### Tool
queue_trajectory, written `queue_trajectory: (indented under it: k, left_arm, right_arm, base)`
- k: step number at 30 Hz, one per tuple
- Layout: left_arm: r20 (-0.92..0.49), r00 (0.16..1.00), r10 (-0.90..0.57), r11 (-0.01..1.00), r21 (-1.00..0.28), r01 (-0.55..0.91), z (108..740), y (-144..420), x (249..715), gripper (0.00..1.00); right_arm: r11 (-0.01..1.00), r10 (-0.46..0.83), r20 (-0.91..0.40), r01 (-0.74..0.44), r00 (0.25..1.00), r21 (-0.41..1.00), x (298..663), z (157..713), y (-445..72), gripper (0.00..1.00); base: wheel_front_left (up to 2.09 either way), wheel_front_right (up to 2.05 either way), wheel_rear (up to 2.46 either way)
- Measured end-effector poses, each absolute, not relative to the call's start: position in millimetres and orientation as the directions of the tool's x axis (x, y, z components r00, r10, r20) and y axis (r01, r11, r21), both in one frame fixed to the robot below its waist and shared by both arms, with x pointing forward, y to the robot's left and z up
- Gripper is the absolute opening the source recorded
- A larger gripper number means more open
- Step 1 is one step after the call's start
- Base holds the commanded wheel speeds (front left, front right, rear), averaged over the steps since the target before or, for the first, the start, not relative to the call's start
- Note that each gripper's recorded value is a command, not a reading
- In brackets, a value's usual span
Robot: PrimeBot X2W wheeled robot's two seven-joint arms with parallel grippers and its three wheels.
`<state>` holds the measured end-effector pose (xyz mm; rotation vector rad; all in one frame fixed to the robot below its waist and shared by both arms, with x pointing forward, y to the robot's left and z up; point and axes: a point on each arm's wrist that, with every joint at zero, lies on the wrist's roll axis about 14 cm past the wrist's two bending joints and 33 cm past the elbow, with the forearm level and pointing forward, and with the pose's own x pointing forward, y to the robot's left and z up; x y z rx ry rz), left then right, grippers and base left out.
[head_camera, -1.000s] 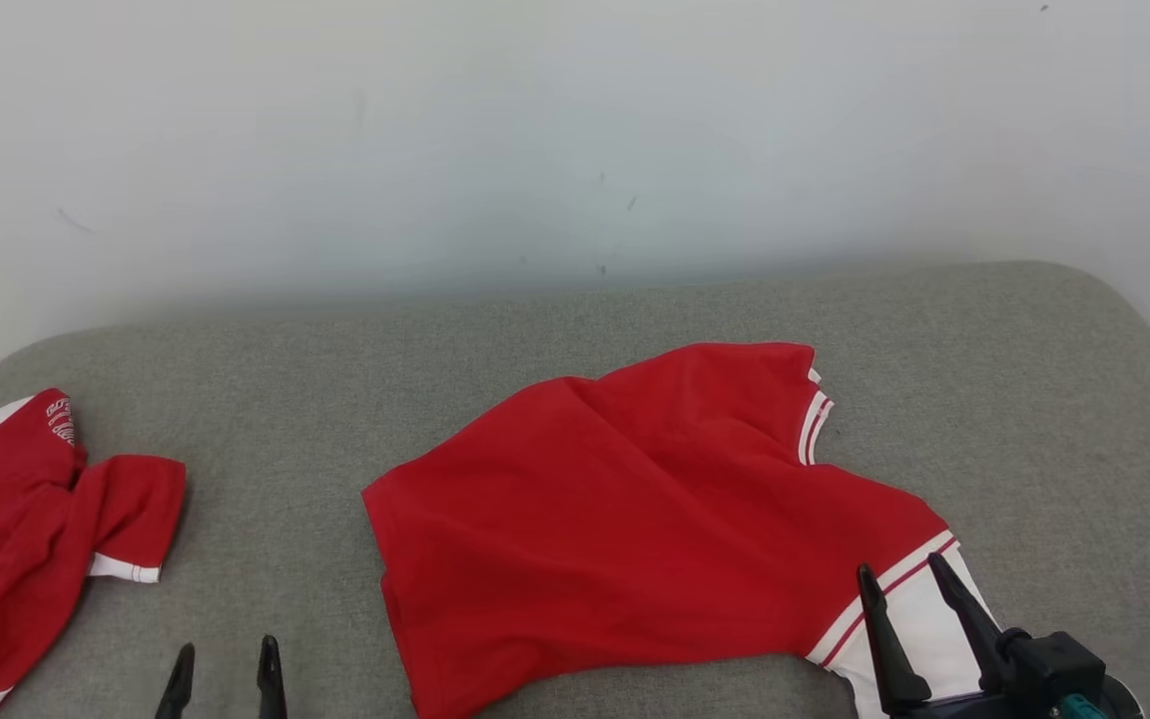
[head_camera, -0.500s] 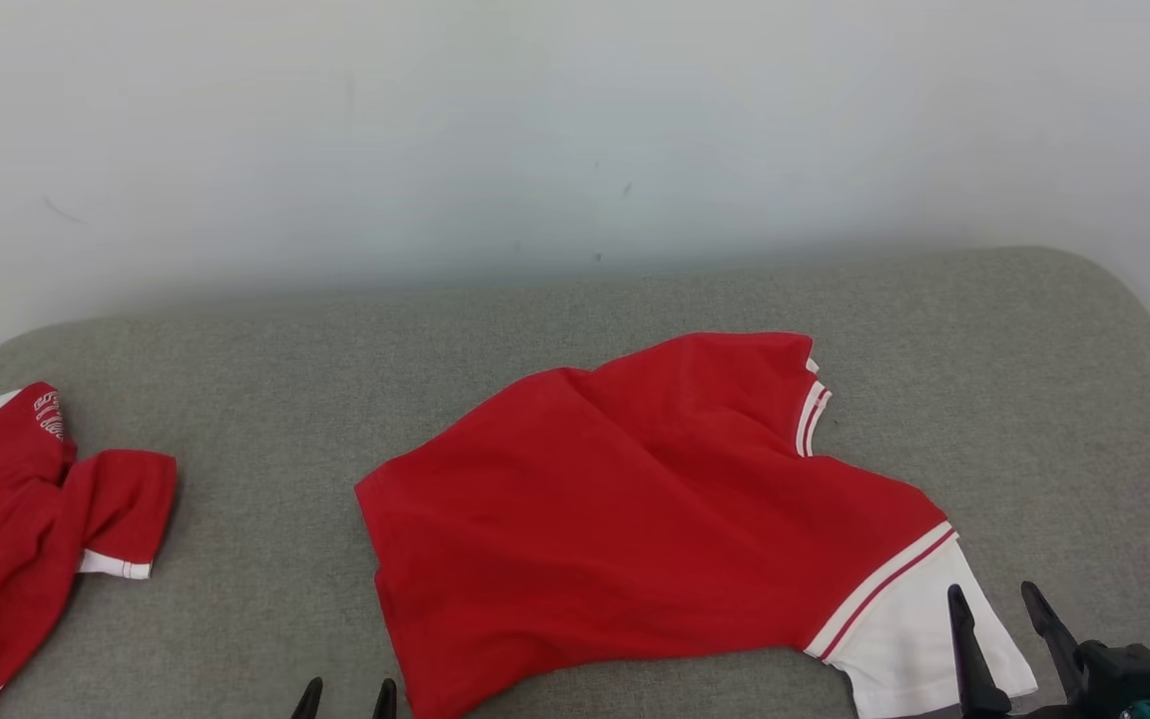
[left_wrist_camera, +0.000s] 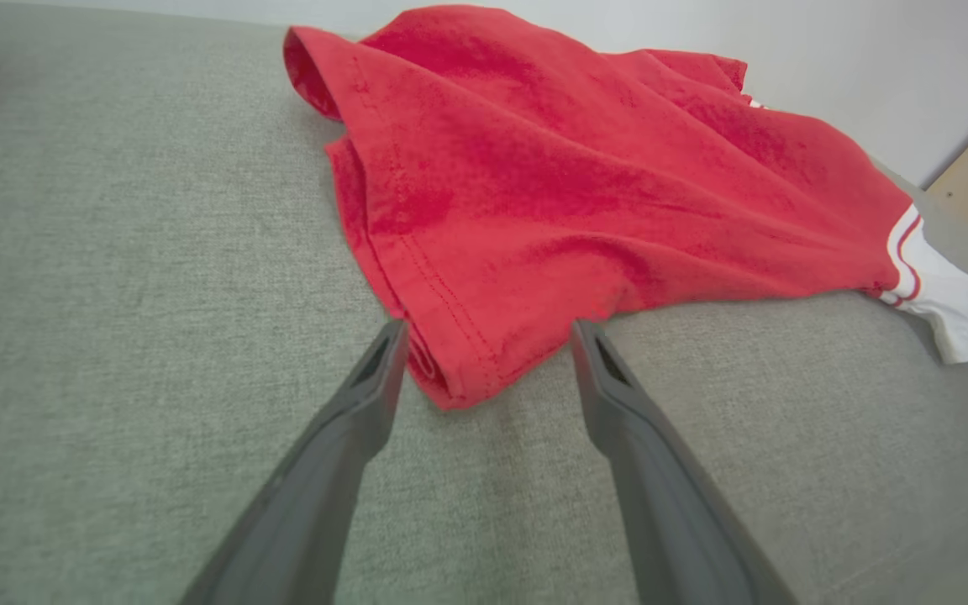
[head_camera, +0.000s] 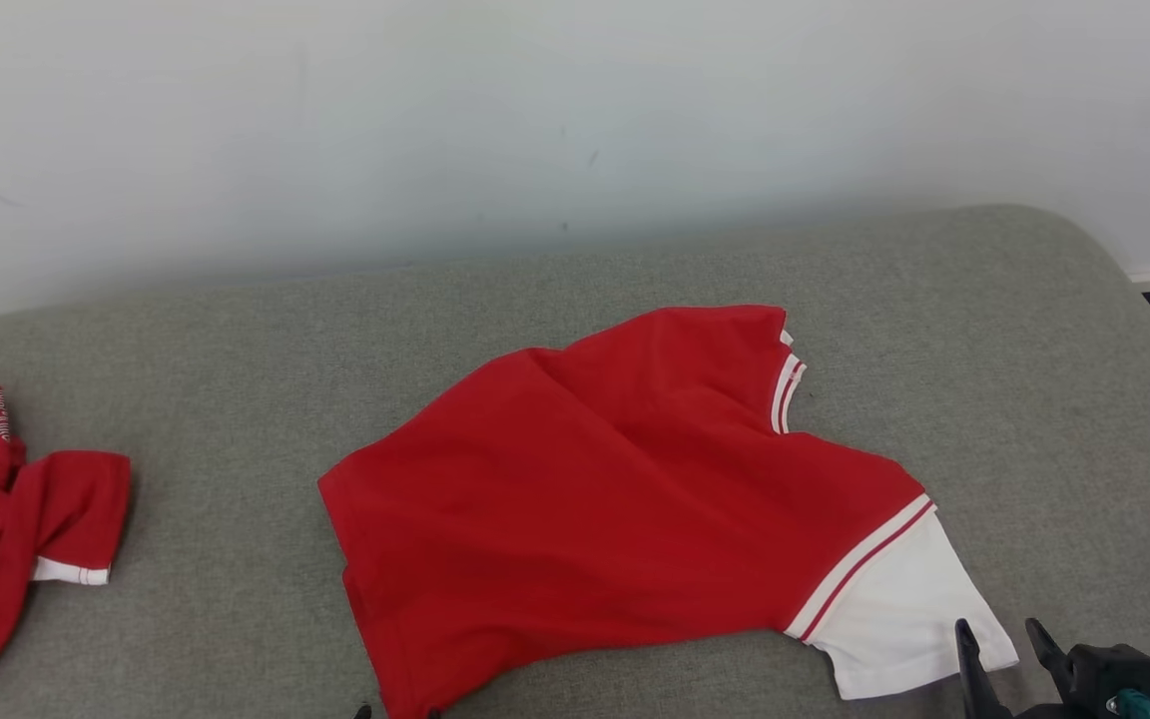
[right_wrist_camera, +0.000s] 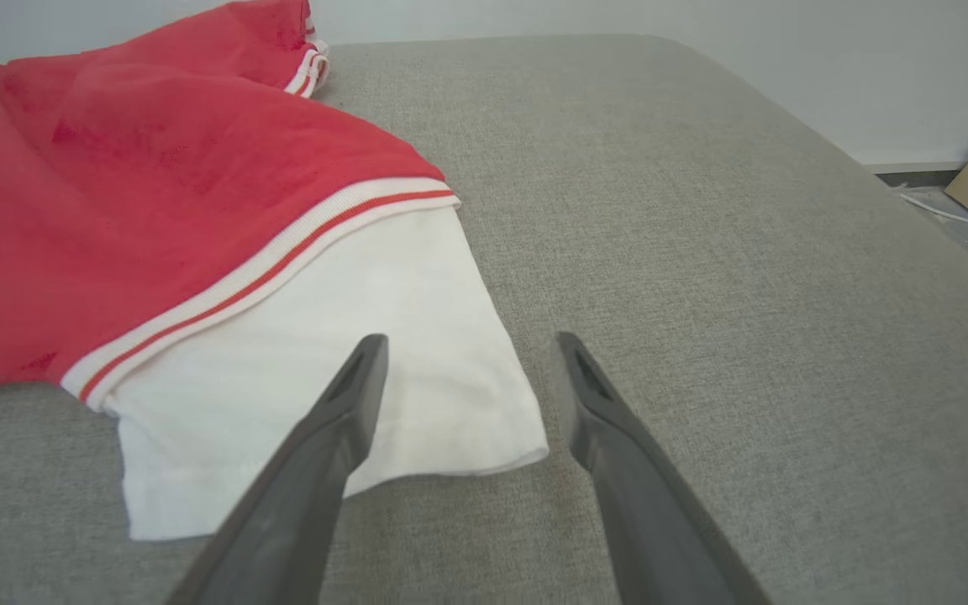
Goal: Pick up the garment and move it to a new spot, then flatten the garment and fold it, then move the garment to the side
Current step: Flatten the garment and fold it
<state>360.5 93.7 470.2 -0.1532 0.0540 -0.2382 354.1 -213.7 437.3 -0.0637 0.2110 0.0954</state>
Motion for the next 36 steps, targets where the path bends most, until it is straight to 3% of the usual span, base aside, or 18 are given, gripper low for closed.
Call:
queue_trajectory:
  k: [15,16,17,18,19,20,21,22,23,36]
  left_arm:
    - [-0.134,0.947,-0.292,0.947,-0.179,0.266,439,78,372,1.0]
    - [-0.134,0.946,-0.294,0.946,-0.178,0.269,439,77,372,1.0]
    - [-0.133,0.946,-0.296,0.946,-0.177,0.271,440,76,373,0.96]
    - [-0.132,0.946,-0.298,0.946,-0.177,0.273,440,76,373,0.72]
    - [-0.133,0.945,-0.298,0.945,-0.178,0.273,440,76,373,0.42]
    - [-0.136,0.944,-0.3,0.945,-0.178,0.275,439,75,373,0.42]
    - [-0.139,0.942,-0.307,0.943,-0.178,0.281,438,74,372,0.31]
    - [-0.14,0.941,-0.308,0.943,-0.178,0.282,438,74,371,0.1]
    - [-0.136,0.942,-0.307,0.943,-0.178,0.282,440,74,371,0.0]
    - [-0.061,0.968,-0.242,0.961,-0.154,0.23,463,94,373,0.0]
  right_arm:
    - [0.997,0.036,-0.355,-0.057,0.934,-0.05,359,396,-228,1.0]
    - [0.997,0.036,-0.358,-0.056,0.933,-0.048,360,395,-228,0.87]
    - [0.998,0.035,-0.359,-0.055,0.933,-0.044,361,395,-228,0.49]
    - [0.998,0.036,-0.362,-0.055,0.932,-0.043,361,394,-228,0.33]
    - [0.998,0.037,-0.363,-0.055,0.931,-0.041,362,393,-228,0.0]
    - [0.997,0.041,-0.366,-0.059,0.93,-0.039,362,392,-226,0.0]
    - [0.997,0.045,-0.369,-0.062,0.928,-0.035,362,391,-224,0.0]
    - [0.997,0.048,-0.368,-0.064,0.929,-0.032,362,391,-223,0.0]
    - [0.997,0.05,-0.369,-0.067,0.928,-0.032,363,391,-222,0.0]
    - [0.995,0.098,-0.3,-0.1,0.949,0.01,367,407,-206,0.0]
  base:
    - [0.0,0.0,0.0]
    - [0.0,0.0,0.0]
    - [0.0,0.0,0.0]
    - [0.0,0.0,0.0]
    - [0.0,0.0,0.0]
    - [0.0,0.0,0.0]
    - [0.0,0.0,0.0]
    - [0.0,0.0,0.0]
    - [0.0,0.0,0.0]
    - [0.0,0.0,0.0]
